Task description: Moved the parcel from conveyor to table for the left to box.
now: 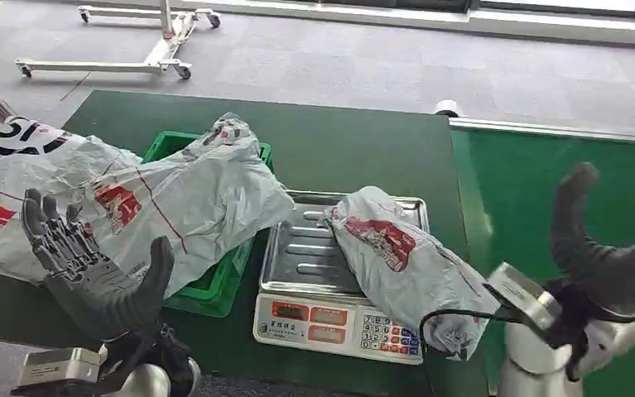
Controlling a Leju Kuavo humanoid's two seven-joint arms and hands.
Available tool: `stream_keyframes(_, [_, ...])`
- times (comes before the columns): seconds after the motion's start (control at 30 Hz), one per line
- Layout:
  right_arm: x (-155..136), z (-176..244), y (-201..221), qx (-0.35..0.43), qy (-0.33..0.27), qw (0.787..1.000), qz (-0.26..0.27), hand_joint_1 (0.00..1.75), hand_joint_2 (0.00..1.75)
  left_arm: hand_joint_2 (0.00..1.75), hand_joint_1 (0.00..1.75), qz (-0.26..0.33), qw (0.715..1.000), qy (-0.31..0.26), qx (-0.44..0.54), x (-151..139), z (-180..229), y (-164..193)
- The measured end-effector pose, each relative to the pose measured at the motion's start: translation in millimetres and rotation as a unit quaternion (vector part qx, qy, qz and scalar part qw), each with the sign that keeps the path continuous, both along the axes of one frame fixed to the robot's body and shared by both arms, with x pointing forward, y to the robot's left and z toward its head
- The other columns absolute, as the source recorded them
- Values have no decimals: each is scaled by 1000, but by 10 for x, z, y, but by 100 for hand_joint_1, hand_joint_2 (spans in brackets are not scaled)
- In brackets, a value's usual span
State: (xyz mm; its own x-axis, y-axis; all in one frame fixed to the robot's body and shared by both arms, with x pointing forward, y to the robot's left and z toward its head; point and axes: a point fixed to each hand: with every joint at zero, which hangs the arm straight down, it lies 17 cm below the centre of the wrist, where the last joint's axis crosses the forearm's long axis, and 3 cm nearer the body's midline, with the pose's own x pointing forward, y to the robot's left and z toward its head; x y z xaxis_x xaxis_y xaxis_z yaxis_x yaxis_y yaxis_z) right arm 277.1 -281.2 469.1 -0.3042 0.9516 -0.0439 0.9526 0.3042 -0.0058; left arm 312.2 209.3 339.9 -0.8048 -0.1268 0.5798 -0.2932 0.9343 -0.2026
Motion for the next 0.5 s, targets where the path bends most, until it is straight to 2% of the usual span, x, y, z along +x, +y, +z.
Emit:
stream_keyframes(0.1, [-374,108,-385,40,-45,997,-42,0,175,175,0,-4,1000,3,2,5,-23,-32])
stream_keyframes(0.2, [-525,109,-591,57,-51,994,-78,0,175,175,0,-7,1000,4,4,7,-33,-64])
stream_keyframes(0.3, [-617,105,-697,65,-57,992,-91,0,175,175,0,-14,1000,7,11,30,-60,-125])
stream_keyframes(0.5, [-709,113,-764,72,-66,990,-97,0,175,175,0,-75,987,44,133,222,-477,-743])
